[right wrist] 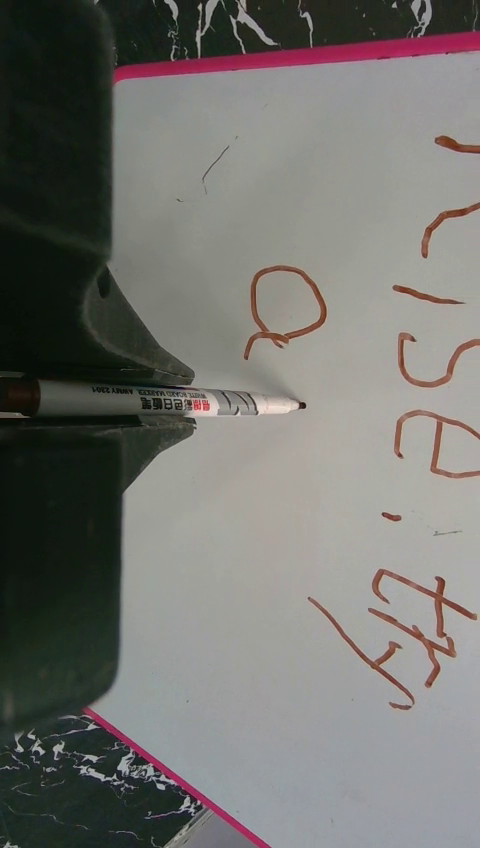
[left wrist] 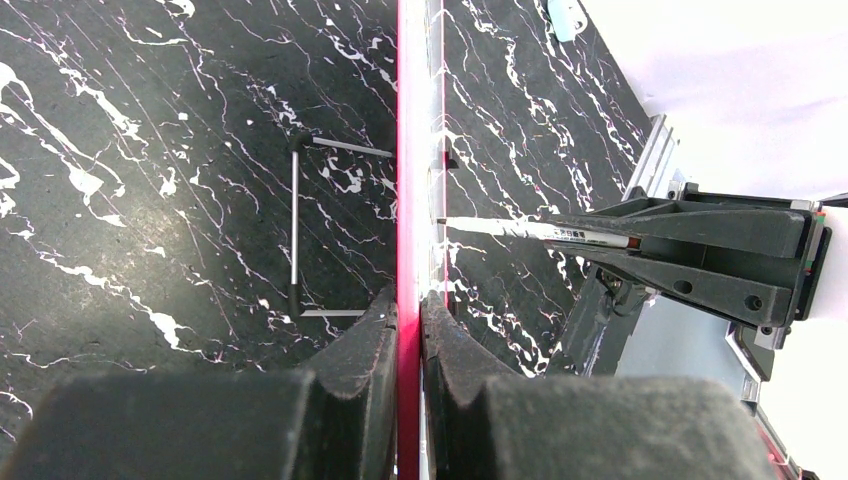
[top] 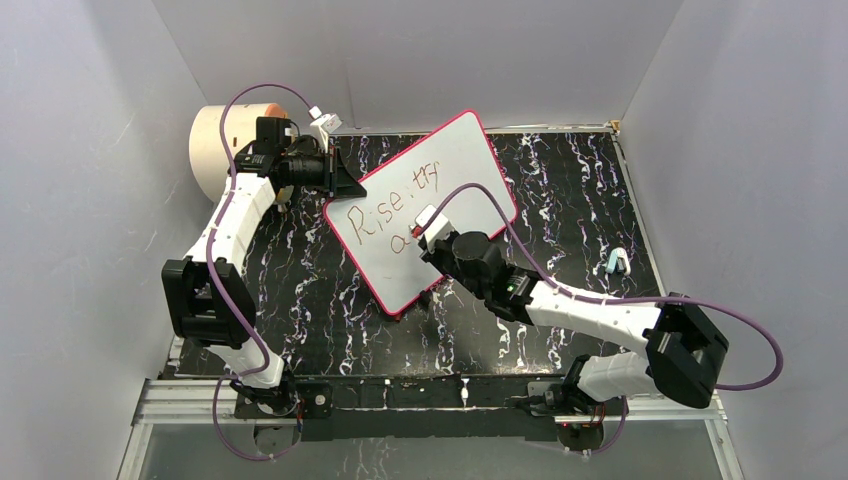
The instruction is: Write a sentence on the whiteboard
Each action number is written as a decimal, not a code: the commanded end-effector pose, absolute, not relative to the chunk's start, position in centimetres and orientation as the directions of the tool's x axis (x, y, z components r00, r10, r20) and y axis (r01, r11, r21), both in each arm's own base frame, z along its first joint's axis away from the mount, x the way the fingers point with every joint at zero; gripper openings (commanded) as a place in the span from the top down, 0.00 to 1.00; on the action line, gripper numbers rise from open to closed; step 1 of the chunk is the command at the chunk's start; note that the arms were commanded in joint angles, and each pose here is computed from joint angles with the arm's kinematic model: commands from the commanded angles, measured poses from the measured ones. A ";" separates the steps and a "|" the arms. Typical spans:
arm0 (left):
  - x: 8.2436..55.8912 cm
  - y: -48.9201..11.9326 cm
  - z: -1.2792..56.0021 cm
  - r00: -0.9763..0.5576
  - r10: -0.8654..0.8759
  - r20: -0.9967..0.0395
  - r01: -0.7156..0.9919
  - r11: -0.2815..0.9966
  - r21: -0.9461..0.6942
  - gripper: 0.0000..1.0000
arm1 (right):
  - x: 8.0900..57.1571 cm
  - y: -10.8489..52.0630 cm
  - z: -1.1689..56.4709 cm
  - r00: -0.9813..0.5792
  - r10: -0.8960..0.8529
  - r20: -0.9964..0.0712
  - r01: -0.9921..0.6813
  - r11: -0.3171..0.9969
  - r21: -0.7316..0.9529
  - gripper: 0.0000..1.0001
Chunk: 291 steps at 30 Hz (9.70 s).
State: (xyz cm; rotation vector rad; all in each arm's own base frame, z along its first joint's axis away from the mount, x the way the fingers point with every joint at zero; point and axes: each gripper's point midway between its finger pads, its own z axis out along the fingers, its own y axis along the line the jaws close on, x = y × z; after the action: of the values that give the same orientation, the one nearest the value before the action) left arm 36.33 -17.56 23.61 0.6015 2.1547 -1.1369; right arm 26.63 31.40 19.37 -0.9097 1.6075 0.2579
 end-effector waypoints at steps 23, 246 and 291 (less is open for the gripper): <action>34.7 -17.2 21.1 -0.758 0.148 -0.635 0.594 0.559 -0.578 1.00 | 25.2 32.1 20.5 0.016 -0.383 -0.923 -0.741 0.615 -0.268 1.00; 34.5 -17.2 20.9 -0.769 0.132 -0.626 0.582 0.551 -0.598 1.00 | 29.0 29.2 23.1 -0.029 -0.281 -0.959 -0.658 0.728 -0.193 1.00; 34.5 -17.3 21.1 -0.768 0.130 -0.627 0.584 0.545 -0.601 1.00 | 29.4 31.3 23.1 -0.011 -0.248 -0.969 -0.696 0.698 -0.171 1.00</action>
State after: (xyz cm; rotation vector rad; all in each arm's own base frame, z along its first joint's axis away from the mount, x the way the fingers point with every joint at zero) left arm 36.40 -17.31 23.50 0.5759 2.1515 -1.1561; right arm 28.68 29.65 19.61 -0.8332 1.6815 0.3535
